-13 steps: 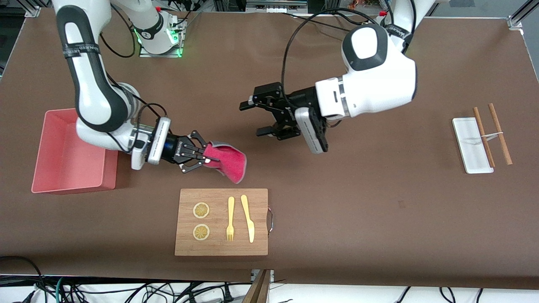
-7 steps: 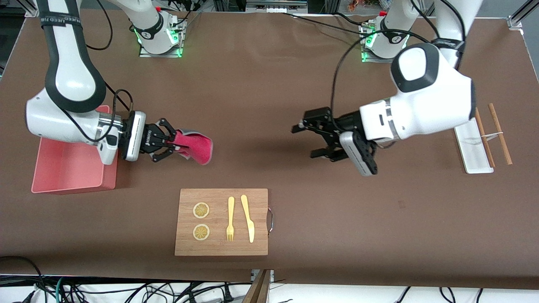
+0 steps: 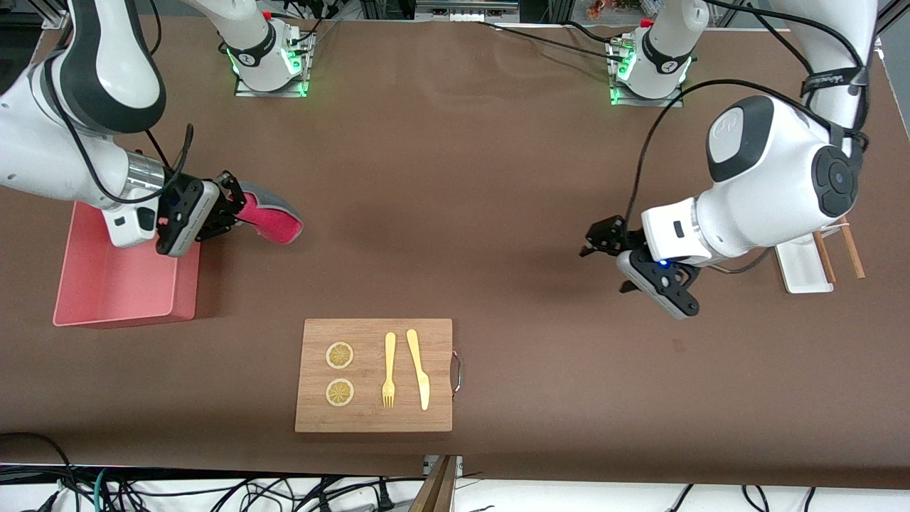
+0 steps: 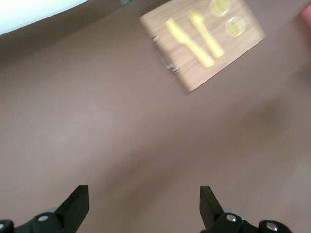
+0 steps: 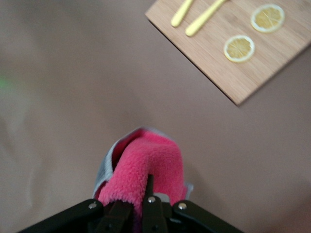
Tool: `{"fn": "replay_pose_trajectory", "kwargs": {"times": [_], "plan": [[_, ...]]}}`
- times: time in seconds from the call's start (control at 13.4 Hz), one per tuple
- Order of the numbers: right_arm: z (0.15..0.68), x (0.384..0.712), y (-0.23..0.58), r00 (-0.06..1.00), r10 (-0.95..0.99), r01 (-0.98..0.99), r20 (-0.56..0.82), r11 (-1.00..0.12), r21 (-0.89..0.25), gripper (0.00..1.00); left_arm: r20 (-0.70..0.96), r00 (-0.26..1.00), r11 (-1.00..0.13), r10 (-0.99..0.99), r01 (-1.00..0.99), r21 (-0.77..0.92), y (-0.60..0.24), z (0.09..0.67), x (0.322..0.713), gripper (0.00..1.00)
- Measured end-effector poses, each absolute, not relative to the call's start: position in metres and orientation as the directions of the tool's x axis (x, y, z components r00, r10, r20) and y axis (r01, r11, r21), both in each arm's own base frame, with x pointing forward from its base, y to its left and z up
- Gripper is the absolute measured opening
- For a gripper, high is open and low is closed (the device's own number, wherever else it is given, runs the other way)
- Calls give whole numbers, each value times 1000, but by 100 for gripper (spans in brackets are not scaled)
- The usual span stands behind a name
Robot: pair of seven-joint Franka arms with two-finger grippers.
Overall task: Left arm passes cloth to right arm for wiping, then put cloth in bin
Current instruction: 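Lower the cloth to the table with the right gripper while the left gripper withdraws, then rub the cloth on the table beside the pink bin with the right gripper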
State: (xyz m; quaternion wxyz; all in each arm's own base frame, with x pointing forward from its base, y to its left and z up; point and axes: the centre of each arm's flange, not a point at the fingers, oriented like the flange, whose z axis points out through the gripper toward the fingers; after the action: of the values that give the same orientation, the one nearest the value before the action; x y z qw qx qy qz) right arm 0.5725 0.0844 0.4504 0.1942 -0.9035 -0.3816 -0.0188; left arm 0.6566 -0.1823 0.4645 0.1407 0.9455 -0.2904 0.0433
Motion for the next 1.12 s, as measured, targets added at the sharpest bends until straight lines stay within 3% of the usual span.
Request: {"fn": "replay_pose_trajectory", "kwargs": {"times": [0.37,0.6,0.9,1.12], "plan": [[453,564,71,878,476,460,-45,-867,-194,2,-33,796,-796,-604,-601,71,-150,462,648,100],[434,560,76,930,347,327,-120,-931,-161,2,-144,849,-861,-509,-504,69,-114,506,633,100],[360,561,69,972,167,158,-163,-985,-64,2,-89,930,-934,-356,-357,6,-67,569,612,100],[311,552,66,981,58,55,-186,-998,-17,2,-18,980,-980,-196,-196,-33,-15,580,598,100]]}}
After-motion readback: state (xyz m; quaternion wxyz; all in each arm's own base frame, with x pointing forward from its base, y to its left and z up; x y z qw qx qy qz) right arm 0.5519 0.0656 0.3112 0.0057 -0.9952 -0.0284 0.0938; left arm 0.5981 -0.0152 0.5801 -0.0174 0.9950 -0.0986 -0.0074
